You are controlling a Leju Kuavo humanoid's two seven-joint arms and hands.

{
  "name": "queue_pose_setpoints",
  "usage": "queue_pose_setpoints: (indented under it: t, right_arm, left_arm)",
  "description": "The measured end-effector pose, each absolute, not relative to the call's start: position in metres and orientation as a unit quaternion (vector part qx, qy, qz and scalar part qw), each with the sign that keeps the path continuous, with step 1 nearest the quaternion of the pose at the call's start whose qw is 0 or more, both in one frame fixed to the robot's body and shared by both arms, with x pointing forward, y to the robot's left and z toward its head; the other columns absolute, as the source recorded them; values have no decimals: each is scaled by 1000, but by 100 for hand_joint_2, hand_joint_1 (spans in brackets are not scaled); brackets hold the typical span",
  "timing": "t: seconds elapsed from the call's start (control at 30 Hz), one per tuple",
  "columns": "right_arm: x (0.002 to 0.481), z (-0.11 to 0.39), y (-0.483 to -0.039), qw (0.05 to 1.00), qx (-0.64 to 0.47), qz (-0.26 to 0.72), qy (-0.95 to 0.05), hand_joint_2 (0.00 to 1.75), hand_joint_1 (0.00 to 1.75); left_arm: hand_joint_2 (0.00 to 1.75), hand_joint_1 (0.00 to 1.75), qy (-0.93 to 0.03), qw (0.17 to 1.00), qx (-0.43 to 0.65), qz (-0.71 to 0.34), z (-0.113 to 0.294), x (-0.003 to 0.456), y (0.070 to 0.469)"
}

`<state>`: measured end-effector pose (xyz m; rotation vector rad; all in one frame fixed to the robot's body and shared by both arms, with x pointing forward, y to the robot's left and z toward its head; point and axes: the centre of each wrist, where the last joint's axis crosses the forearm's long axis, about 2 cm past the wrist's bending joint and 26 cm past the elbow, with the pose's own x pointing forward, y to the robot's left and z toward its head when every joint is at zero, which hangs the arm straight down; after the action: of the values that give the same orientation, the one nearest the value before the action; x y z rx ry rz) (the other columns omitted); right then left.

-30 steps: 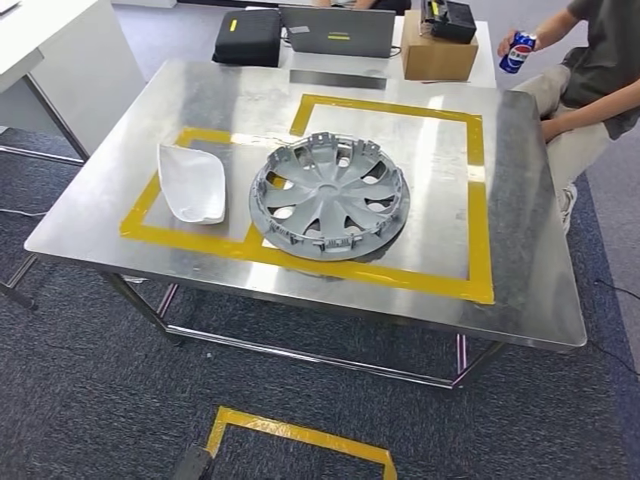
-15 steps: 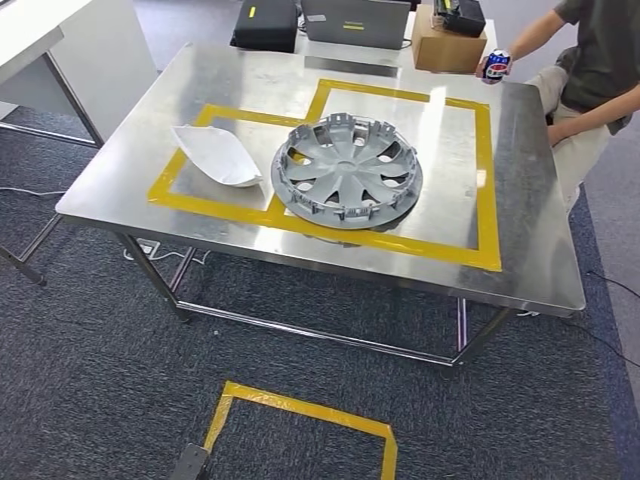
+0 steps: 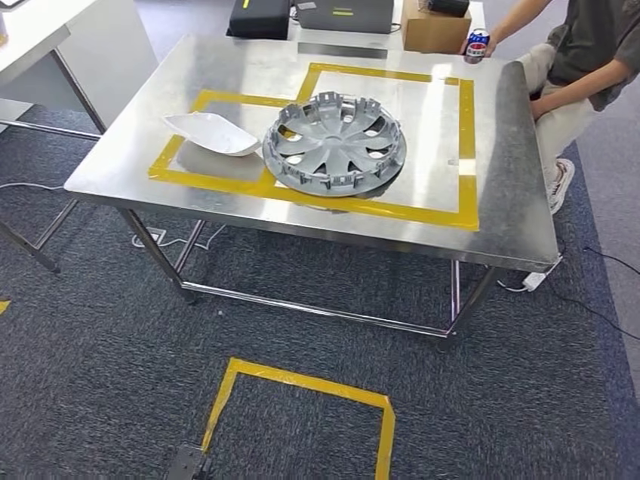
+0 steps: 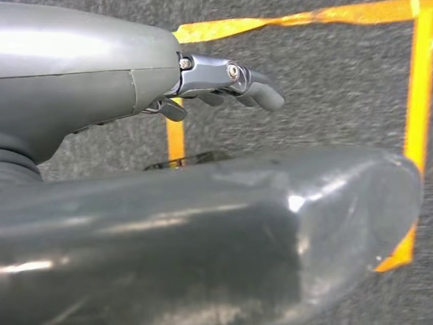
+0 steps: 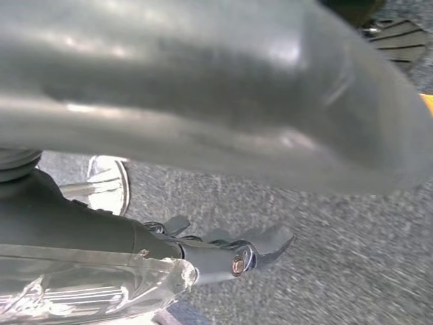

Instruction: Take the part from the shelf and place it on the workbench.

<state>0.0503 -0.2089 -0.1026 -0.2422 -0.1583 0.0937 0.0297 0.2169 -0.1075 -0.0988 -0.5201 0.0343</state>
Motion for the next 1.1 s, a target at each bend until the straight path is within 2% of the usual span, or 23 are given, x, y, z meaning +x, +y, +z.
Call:
queue_pose_setpoints:
  t: [0.23,0.43,0.63,0.73,0.87,0.97,1.1]
  right_arm:
    - [44,-101,-197,984,-123,72,-104,0,0]
    - [45,-100,-188,989,-85,95,-78,0,0]
    - [55,-92,-162,967,-67,169,-180,0,0]
    - [57,-89,-148,969,-47,178,-166,0,0]
    - [60,-86,-138,978,2,170,-125,0,0]
    - [61,-85,-135,985,58,115,-118,0,0]
    - [59,-85,-135,988,54,61,-128,0,0]
  left_arm:
    - [0,0,-196,978,-68,-10,-106,33,206]
    - [0,0,-272,961,-49,9,-106,33,211]
    - [0,0,-222,975,-16,31,-107,34,219]
    - [0,0,-225,972,-17,72,-108,31,220]
    - [0,0,-231,970,-22,74,-108,32,222]
    - [0,0,-230,970,-23,78,-108,33,224]
    - [0,0,-212,971,-4,109,-108,32,223]
